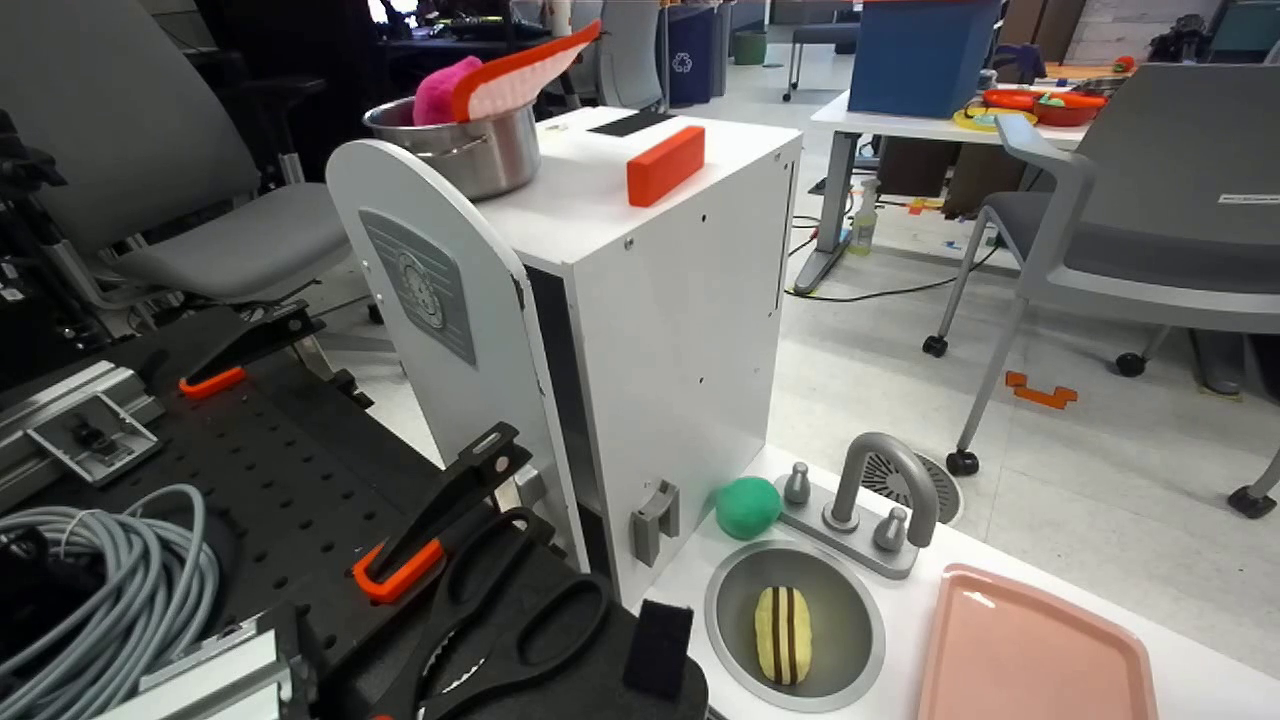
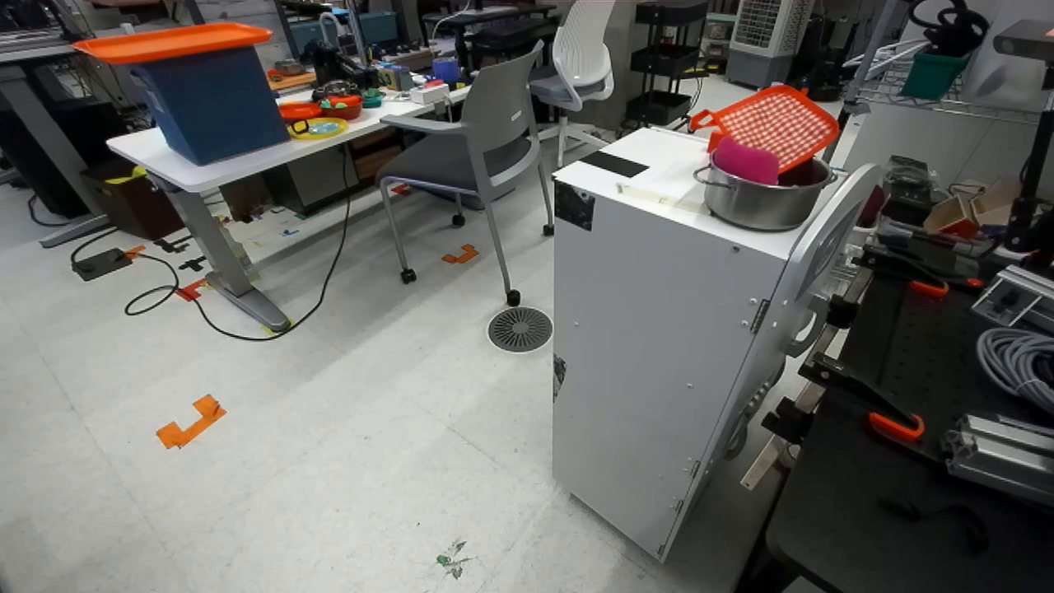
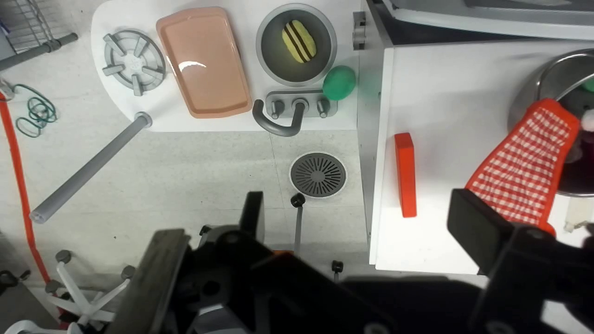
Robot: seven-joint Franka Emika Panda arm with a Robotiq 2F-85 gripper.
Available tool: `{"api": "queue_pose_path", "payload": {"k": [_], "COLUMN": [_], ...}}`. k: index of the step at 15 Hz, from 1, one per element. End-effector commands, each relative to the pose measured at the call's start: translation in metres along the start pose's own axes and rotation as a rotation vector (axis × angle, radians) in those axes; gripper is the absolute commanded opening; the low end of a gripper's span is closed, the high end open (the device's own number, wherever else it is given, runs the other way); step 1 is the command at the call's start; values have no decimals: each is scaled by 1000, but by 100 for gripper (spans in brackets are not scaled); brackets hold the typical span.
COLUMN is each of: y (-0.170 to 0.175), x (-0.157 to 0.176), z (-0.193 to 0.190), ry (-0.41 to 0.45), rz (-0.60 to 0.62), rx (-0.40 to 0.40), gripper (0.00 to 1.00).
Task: Pick up the pink plush toy and drop it in the sink
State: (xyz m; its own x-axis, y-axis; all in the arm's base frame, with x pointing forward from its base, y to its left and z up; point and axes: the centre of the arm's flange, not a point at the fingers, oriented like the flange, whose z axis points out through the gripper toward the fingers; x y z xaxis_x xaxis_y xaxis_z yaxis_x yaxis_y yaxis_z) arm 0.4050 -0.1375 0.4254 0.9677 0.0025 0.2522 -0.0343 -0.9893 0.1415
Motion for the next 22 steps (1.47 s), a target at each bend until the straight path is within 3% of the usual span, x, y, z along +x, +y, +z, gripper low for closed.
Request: {"api": "queue_pose_path", "payload": {"k": [1,8,15,22], "y": [0,-5,-35,-51], "x": [0,5,33,46], "z": [0,3,26,32], "ry": [0,-11,-51,-39], "rz": [0,-20,-232,-329], "rx": [0,9,69,135], "gripper": [100,100,100,100]}}
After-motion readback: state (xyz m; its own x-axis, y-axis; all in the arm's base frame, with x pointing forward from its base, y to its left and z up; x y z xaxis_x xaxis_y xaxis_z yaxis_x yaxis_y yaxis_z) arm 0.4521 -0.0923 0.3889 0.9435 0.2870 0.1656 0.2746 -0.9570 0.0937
